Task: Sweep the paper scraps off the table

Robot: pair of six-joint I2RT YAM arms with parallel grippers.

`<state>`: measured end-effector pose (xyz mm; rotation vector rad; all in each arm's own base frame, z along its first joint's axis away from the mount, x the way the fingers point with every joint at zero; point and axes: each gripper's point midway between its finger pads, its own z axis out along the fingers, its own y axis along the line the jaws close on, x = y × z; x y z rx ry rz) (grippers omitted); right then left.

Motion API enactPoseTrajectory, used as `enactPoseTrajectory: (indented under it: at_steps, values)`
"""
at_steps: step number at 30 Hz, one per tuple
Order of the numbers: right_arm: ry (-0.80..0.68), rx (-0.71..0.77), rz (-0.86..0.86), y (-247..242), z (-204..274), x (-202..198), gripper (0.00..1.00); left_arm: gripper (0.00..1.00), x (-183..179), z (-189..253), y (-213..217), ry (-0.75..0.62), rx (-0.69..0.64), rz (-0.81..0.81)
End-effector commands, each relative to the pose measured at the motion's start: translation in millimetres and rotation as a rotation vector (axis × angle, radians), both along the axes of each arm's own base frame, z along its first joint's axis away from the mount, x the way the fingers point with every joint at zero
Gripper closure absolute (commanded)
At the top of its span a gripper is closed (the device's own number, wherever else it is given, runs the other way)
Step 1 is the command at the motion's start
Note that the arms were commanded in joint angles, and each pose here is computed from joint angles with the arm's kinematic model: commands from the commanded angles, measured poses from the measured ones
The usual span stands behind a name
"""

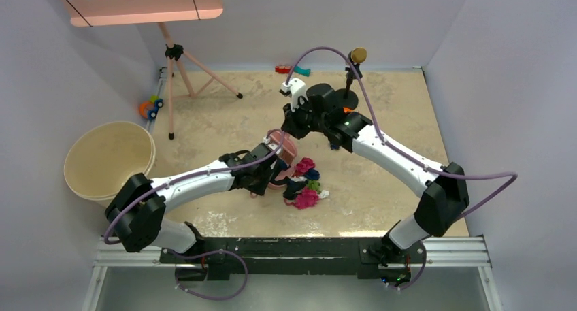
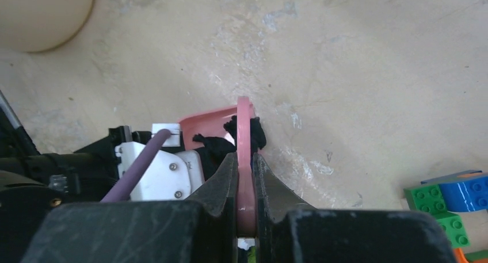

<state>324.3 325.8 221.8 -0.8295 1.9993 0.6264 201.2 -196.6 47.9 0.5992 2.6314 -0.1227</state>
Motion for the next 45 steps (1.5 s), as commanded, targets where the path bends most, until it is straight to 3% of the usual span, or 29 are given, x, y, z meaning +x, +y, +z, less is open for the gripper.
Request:
enactPoseTrajectory:
  at_steps: [1, 4, 7, 11, 16, 19, 23, 27, 33, 38, 45]
  values:
    - [-0.078, 0.103, -0.06, -12, 65, 2, 1.0, 0.78, 11, 16, -9, -0.078, -0.048, -0.032]
    - [-0.156, 0.069, -0.142, -33, 75, 9, 1.0, 0.78, 11, 16, -10, -0.077, -0.053, -0.035]
    - [-0.214, -0.103, -0.281, -67, 57, 26, 1.0, 0.78, 11, 16, -10, -0.067, -0.042, -0.037]
    - [-0.18, -0.314, -0.374, -95, 18, 30, 1.0, 0.78, 10, 17, -9, -0.073, -0.047, -0.037]
    - [-0.158, -0.38, -0.41, -101, -19, 27, 1.0, 0.78, 12, 19, -8, -0.075, -0.034, -0.037]
    - [-0.102, -0.372, -0.388, -90, -38, 25, 1.0, 0.79, 13, 19, -10, -0.071, -0.03, -0.04]
    - [0.013, -0.2, -0.296, -52, -43, 11, 1.0, 0.79, 12, 18, -10, -0.067, -0.028, -0.046]
    - [0.029, 0.008, -0.217, -23, -8, -1, 1.0, 0.79, 11, 17, -10, -0.057, -0.028, -0.047]
    - [-0.017, 0.152, -0.166, -10, 49, -6, 1.0, 0.79, 9, 15, -11, -0.051, -0.036, -0.047]
    - [-0.007, 0.185, -0.122, -7, 57, -16, 1.0, 0.79, 8, 17, -12, -0.069, -0.066, -0.045]
    - [-0.084, 0.173, -0.243, -41, 71, -11, 1.0, 0.79, 3, 22, -19, -0.084, -0.156, -0.044]
